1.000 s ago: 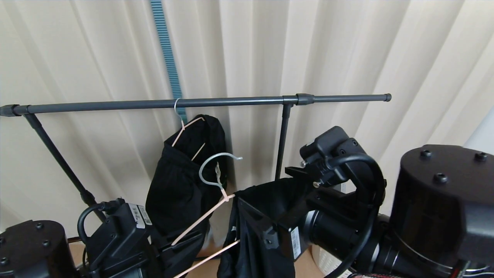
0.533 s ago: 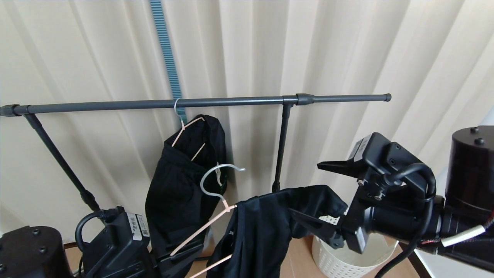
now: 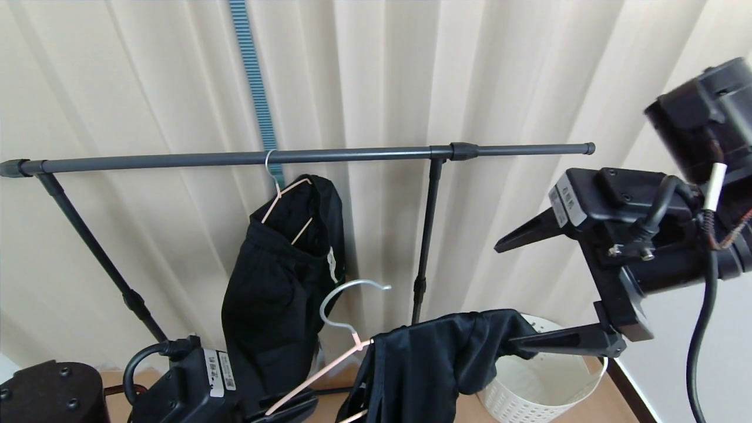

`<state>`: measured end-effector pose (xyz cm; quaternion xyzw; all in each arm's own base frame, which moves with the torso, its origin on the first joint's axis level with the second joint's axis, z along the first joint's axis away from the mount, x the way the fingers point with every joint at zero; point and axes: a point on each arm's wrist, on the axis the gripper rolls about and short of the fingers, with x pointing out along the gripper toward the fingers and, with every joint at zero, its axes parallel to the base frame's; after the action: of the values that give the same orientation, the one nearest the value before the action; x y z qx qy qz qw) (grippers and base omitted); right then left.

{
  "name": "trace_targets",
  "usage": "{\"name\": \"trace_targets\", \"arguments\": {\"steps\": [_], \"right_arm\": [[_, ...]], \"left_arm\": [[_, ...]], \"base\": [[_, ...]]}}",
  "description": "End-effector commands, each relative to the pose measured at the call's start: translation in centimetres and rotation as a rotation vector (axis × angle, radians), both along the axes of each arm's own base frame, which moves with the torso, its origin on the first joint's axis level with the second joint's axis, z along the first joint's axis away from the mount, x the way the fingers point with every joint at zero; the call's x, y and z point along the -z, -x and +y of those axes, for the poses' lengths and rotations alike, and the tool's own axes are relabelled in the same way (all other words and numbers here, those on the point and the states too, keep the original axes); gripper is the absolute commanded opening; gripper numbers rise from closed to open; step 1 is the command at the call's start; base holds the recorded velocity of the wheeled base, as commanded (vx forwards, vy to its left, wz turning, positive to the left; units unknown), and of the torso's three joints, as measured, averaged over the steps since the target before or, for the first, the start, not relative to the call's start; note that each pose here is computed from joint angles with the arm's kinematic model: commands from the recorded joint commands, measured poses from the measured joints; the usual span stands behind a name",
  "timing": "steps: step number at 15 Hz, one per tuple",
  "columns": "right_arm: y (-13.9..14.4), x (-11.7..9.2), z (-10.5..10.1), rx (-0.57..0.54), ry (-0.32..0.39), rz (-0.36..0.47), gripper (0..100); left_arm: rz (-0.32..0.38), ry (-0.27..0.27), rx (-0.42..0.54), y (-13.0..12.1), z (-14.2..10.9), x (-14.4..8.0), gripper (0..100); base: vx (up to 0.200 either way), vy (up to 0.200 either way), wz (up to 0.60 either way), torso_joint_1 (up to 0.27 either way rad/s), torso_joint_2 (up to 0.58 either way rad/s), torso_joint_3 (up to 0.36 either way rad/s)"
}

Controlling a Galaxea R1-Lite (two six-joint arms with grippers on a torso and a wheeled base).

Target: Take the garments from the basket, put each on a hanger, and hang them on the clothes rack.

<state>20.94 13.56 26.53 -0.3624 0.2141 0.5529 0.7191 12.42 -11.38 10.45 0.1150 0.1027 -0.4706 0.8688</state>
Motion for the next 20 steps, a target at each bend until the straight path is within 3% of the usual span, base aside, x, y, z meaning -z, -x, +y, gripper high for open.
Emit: {"name": "trace_targets", "arguments": {"steps": [1,2,6,19,20], "right_arm": [[-4.9,2.2,2.0,-0.166,0.043,0.102,100],[-5.0,2.4,2.6,-0.197,0.015,0.118,100],[-4.4,4.7,2.9,-0.217,0.042,0.199,100],[-5.2,7.4,4.6,-0.222,0.043,0.235,100],[-5.2,7.6,4.6,-0.221,0.042,0.235,0]], "left_arm": [[0.004,-0.004,0.009,0.2,-0.1,0.1,0],[0.002,0.000,0.008,0.2,0.0,0.0,0],[0.018,-0.016,0.024,0.4,-0.2,0.4,0],[0.011,-0.007,0.028,0.4,-0.5,0.2,0],[0.011,-0.007,0.028,0.4,-0.5,0.2,0]], "base": [[0.000,0.000,0.00,0.000,0.00,0.000],[0.000,0.000,0.00,0.000,0.00,0.000],[0.000,0.000,0.00,0.000,0.00,0.000],[0.000,0.000,0.00,0.000,0.00,0.000],[0.000,0.000,0.00,0.000,0.00,0.000]]}}
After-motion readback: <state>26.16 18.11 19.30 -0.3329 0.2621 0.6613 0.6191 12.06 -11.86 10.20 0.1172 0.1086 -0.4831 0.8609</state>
